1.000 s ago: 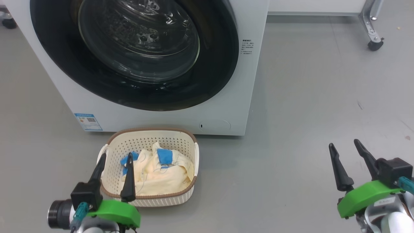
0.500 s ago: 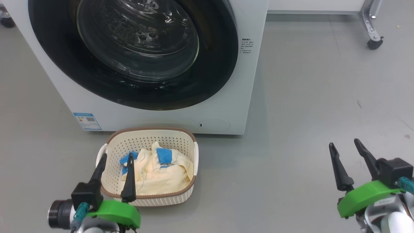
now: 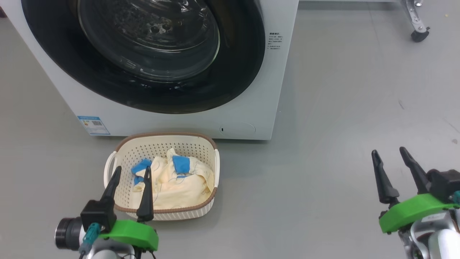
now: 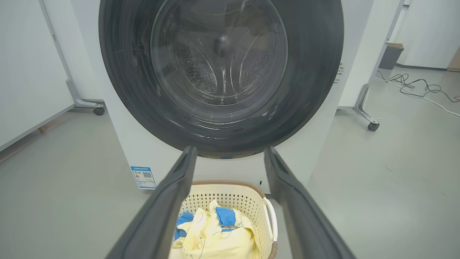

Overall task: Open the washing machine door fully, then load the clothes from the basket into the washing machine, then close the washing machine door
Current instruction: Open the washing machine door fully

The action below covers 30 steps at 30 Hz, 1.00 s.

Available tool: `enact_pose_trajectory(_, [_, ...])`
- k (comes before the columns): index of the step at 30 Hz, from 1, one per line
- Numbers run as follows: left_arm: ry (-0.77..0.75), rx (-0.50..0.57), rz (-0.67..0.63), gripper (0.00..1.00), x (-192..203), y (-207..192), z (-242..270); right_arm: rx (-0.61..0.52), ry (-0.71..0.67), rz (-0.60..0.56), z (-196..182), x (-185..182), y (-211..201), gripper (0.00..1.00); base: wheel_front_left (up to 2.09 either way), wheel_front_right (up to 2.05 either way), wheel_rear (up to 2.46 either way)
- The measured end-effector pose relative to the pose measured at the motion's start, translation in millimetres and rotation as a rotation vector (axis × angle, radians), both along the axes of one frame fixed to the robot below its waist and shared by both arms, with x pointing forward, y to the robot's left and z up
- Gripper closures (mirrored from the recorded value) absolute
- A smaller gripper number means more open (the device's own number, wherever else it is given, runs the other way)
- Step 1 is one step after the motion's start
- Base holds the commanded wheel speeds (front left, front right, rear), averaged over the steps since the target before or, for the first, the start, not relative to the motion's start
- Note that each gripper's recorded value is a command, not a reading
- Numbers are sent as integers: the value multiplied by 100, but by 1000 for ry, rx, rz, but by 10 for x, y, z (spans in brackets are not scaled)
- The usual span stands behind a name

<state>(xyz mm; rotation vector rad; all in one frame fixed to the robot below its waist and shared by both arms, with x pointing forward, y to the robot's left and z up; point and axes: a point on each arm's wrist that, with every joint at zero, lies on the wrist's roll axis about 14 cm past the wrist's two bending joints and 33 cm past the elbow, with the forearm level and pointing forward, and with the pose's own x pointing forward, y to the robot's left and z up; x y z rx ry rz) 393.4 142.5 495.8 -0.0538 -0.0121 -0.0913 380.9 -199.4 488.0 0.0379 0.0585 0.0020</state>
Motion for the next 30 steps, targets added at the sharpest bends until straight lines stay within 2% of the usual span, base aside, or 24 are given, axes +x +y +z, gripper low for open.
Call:
enact_pose_trajectory(4, [3, -7, 0, 0, 87, -6, -15, 91, -17, -28, 36, 156, -57, 0, 0, 0, 0])
enact_pose_trajectory(5, [-1, -9, -1, 0, 121, -10, -4, 119, -24, -36, 51, 211, -74, 16, 0, 0, 0])
enact_pose_trajectory(6, [-4, -10, -1, 0, 156, -12, 5, 143, -32, -45, 71, 266, -93, 51, 0, 0, 0])
enact_pose_trajectory(7, [-6, -11, -2, 0, 187, -12, 7, 180, -39, -53, 85, 320, -109, 79, 0, 0, 0])
enact_pose_trajectory(8, [-7, -12, -1, 0, 220, -12, 6, 225, -44, -59, 95, 376, -116, 100, 0, 0, 0])
enact_pose_trajectory(14, [16, -11, 11, 0, 364, 27, -99, 398, -38, -43, 101, 735, -19, 100, 0, 0, 0])
enact_pose_trajectory(17, [27, -9, 17, 0, 430, 40, -152, 539, -12, -20, 73, 925, 84, 100, 0, 0, 0])
enact_pose_trajectory(19, [33, -11, 20, 0, 464, 38, -185, 657, 19, -4, 35, 1048, 154, 100, 0, 0, 0])
enact_pose_trajectory(25, [41, -7, 26, 0, 547, 66, -242, 1161, 136, 78, -30, 1408, 398, 100, 0, 0, 0])
enact_pose_trajectory(30, [54, -10, 43, 0, 583, 98, -303, 1419, 247, 222, 70, 1735, 691, 100, 0, 0, 0])
